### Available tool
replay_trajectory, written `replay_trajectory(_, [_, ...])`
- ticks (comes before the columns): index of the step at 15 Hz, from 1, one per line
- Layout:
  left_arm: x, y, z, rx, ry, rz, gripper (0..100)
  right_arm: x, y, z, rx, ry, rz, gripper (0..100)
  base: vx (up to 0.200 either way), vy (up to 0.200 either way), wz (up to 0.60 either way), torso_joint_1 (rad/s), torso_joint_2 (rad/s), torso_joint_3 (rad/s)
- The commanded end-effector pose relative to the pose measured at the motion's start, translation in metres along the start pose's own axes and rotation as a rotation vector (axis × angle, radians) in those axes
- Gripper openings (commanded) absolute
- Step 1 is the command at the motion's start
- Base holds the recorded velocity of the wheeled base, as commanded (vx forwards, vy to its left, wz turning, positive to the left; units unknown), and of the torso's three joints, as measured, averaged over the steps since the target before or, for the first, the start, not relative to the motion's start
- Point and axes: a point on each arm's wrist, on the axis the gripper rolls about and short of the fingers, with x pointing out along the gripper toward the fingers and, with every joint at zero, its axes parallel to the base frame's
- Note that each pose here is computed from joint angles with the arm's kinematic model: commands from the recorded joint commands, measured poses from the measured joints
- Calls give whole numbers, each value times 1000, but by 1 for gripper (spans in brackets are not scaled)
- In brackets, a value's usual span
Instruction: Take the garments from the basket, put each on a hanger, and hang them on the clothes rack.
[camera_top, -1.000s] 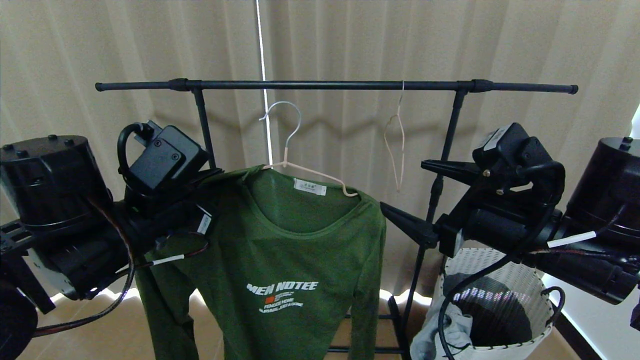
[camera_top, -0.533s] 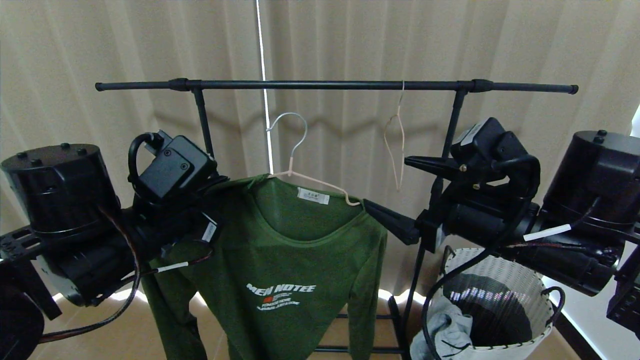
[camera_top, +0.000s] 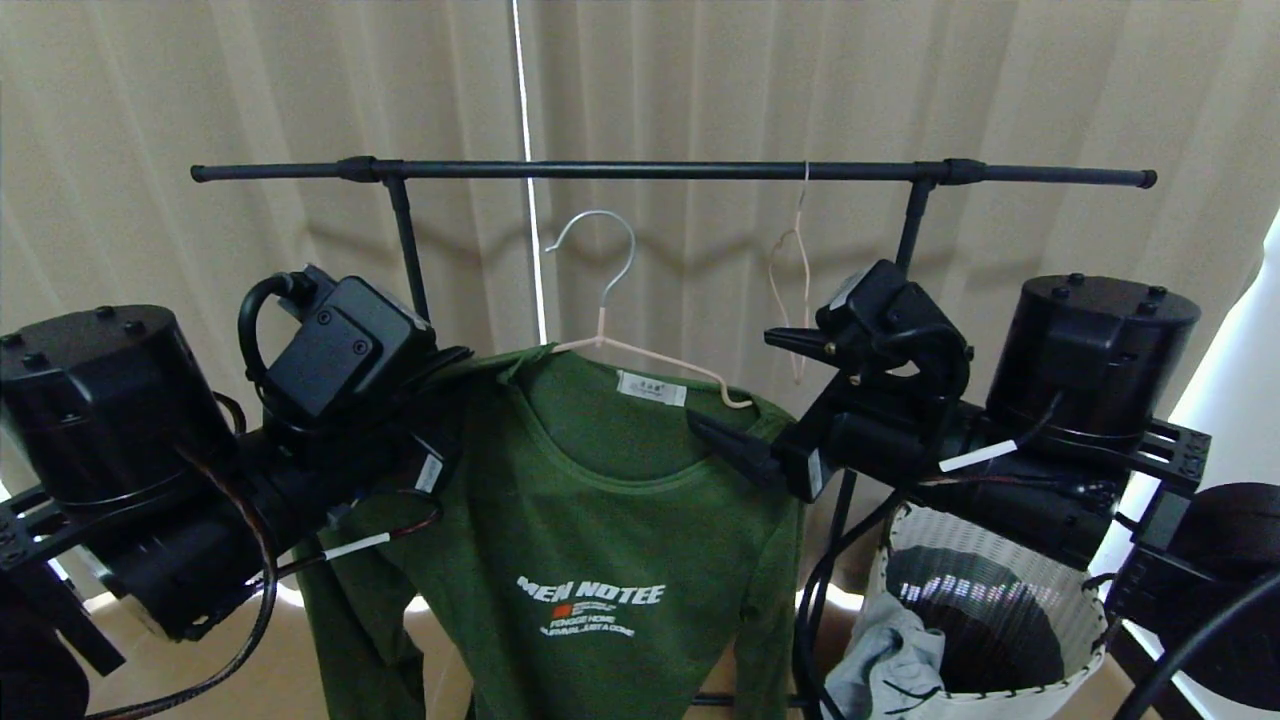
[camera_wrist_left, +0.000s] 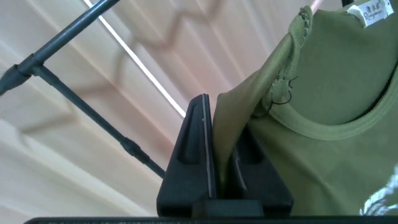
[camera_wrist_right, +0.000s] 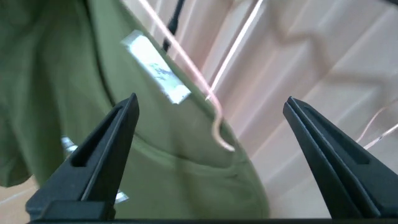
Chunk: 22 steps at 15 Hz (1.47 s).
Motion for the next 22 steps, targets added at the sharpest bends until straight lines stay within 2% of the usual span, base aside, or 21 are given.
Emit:
replay_trajectory(1, [-3, -3, -2, 0, -1, -9, 0, 11, -6, -9, 2, 26, -16, 100, 0, 0, 0, 0, 0, 0])
replay_trajectory(5, [-7, -3, 2, 1, -19, -12, 0, 18, -12, -15, 6, 45, -33, 100, 0, 0, 0, 0, 0, 0])
replay_trajectory(7, [-11, -10, 6, -2, -40, -41, 0, 21, -12, -16, 6, 46, -32, 100, 0, 0, 0, 0, 0, 0])
replay_trajectory(10, [-17, -16, 12, -41, -67, -70, 0, 25, -12, -16, 6, 46, -31, 100, 0, 0, 0, 0, 0, 0])
replay_trajectory(18, [-16, -14, 12, -47, -66, -63, 0, 23, -10, -17, -5, 48, -25, 100, 0, 0, 0, 0, 0, 0])
replay_trajectory(19, [-16, -14, 12, -47, -65, -64, 0, 23, -10, -17, -7, 45, -26, 0, 0, 0, 0, 0, 0, 0])
replay_trajectory(22, [-16, -14, 12, -49, -65, -64, 0, 25, -11, -16, -19, 23, -32, 0, 0, 0, 0, 0, 0, 0])
